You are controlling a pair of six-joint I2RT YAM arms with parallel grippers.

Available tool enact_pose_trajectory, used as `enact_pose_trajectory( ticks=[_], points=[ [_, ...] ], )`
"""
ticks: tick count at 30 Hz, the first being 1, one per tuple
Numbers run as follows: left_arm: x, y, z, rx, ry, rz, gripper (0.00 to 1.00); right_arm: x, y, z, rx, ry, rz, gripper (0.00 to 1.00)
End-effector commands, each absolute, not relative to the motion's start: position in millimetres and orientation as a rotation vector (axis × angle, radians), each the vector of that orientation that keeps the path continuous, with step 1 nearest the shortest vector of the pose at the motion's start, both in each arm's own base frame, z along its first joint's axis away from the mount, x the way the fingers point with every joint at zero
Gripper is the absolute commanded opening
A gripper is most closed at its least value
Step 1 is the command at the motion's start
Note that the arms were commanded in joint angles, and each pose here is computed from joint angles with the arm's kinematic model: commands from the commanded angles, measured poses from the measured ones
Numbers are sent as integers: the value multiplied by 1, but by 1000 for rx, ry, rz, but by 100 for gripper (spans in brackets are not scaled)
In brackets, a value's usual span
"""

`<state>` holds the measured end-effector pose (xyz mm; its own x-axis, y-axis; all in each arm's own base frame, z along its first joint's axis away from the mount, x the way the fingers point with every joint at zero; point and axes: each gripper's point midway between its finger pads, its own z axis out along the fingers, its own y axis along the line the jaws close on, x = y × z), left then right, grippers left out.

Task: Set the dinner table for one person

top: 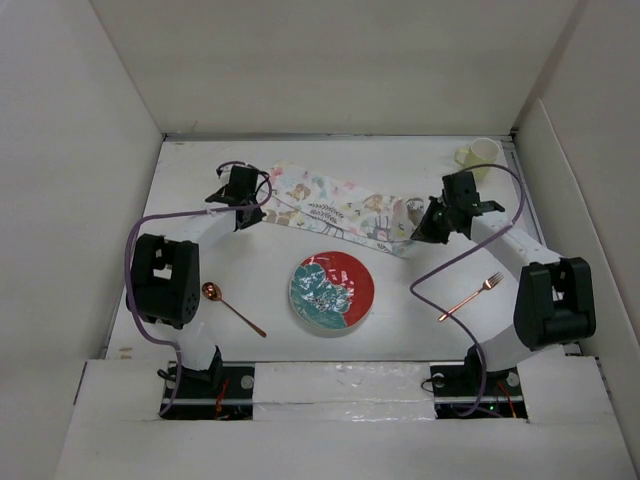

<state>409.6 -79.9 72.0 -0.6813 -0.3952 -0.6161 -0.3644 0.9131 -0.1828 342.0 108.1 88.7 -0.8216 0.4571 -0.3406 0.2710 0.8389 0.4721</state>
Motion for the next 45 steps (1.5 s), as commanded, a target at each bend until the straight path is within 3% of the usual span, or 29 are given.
enact_pose_trajectory(
  ticks=[1, 5, 6, 7, 9, 10, 13, 32, 40, 45],
  points=[
    [407, -81, 76, -529, 2366, -71, 0, 355, 126, 115, 395, 2526, 497, 0],
    [408, -77, 68, -544, 2395, -21, 1, 360, 149, 103, 314, 2586, 431, 0],
    [409, -77, 65, -544, 2402, -10, 16, 364, 149, 95, 315, 2600, 395, 3],
    [411, -77, 66, -542, 2401, -8, 23, 365, 153, 91, 302, 2608, 383, 17],
    [412, -78, 64, -536, 2405, -16, 35, 371, 155, 89, 300, 2613, 351, 26],
    [414, -80, 64, -531, 2406, -23, 39, 373, 155, 82, 301, 2632, 339, 33],
    [419, -81, 52, -508, 2450, 6, 48, 372, 168, 69, 249, 2678, 319, 36],
    [430, -83, 28, -535, 2489, 12, 44, 373, 165, 35, 239, 2745, 97, 38],
    [432, -81, 22, -554, 2496, 31, 39, 375, 159, 23, 261, 2748, 39, 27],
    [441, -82, 22, -555, 2487, 35, 45, 378, 158, 23, 257, 2748, 19, 18]
  ],
)
